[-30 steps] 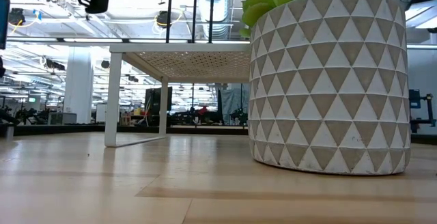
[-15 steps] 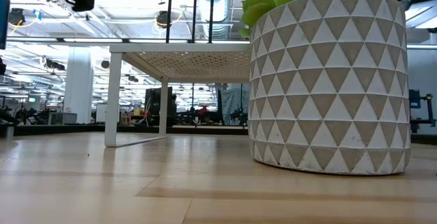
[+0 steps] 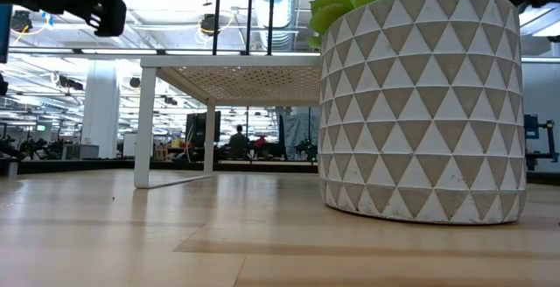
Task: Pick & Place candle stick holders
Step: Return to Home Position
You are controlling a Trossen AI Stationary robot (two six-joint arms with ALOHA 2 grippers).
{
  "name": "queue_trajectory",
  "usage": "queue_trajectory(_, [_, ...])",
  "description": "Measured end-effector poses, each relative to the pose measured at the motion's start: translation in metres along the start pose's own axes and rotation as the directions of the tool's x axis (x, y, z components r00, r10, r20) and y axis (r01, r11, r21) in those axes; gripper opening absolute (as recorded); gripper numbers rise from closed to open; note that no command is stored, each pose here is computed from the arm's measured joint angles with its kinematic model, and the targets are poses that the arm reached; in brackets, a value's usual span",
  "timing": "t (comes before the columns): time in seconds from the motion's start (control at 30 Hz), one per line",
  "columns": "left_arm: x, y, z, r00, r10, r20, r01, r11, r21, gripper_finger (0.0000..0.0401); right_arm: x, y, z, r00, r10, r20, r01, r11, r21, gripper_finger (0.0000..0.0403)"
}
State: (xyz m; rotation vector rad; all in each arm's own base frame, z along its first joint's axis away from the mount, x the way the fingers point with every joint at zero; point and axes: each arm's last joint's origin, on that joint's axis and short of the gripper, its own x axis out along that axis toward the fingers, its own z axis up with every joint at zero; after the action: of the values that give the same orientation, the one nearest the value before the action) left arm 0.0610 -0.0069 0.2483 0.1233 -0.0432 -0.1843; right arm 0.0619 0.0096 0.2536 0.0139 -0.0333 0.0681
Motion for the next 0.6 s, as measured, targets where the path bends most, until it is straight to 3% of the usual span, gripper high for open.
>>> queue_trajectory(0.13, [0.006, 0.000, -0.008, 1.000, 0.006, 0.024, -0.006, 1.000, 0.000, 0.0008, 0.000, -0.002, 0.002, 0.991, -0.078, 0.110, 0.075, 0.997, 0.035, 0.0000])
queue_trajectory(0.27, [0.009, 0.000, -0.015, 1.000, 0.004, 0.012, -0.004, 1.000, -0.002, 0.0008, 0.005, -0.001, -0.002, 0.988, -0.076, 0.133, 0.076, 0.997, 0.002, 0.0000])
queue_trajectory(0.6, [0.011, 0.000, -0.018, 1.000, 0.006, 0.030, -0.006, 1.000, -0.003, 0.0008, 0.024, 0.002, -0.051, 0.996, -0.068, 0.059, 0.069, 0.998, -0.015, 0.0000])
